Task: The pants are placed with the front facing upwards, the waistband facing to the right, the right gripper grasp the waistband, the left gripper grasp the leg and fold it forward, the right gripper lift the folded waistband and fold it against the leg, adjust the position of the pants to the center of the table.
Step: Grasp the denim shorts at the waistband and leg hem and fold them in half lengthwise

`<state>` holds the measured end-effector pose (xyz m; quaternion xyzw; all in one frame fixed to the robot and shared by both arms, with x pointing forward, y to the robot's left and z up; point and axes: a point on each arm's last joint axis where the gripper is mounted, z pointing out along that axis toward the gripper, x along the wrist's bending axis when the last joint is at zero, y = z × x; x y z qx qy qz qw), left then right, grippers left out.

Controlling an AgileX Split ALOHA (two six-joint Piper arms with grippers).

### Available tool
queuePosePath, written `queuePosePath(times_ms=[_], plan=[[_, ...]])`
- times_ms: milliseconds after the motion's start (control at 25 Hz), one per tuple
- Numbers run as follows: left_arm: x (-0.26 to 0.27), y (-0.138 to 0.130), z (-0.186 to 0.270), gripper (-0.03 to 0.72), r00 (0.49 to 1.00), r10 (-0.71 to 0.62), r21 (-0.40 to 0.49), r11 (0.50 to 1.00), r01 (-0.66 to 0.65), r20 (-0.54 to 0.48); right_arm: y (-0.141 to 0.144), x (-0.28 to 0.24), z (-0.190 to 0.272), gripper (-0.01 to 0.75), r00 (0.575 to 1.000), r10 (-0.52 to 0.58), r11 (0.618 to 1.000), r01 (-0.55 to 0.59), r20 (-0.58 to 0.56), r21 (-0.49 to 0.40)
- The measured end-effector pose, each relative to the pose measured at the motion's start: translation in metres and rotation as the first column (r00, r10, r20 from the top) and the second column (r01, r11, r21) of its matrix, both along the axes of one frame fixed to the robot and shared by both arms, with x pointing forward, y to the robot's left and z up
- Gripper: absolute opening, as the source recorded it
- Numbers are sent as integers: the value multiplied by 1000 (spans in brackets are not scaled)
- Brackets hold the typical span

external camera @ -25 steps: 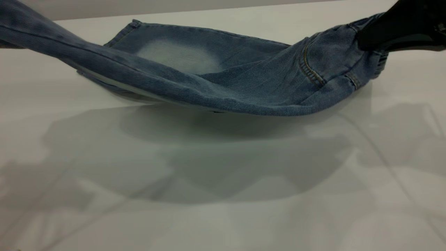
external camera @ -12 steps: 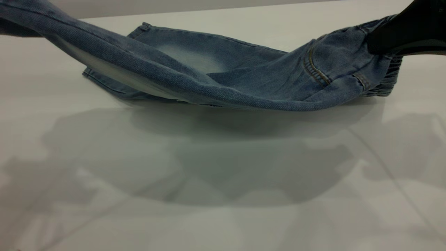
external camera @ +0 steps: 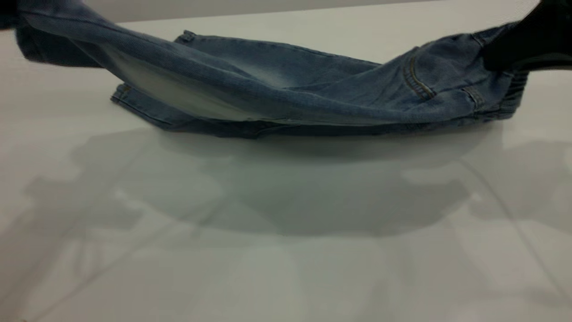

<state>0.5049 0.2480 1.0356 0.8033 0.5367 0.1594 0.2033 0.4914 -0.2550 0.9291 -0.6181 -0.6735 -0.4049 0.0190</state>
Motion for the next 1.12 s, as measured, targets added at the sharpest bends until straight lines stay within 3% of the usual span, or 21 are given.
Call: queuePosePath(times_ms=[600, 1120], plan=[[16, -2, -6, 40, 996, 18, -14, 1000, -17, 84, -4, 9, 0, 39, 999, -39, 999, 40, 34, -26], [37, -6, -36, 40, 997, 43, -29, 999, -41, 66, -6, 20, -30, 39, 992, -100, 995, 99, -72, -10]])
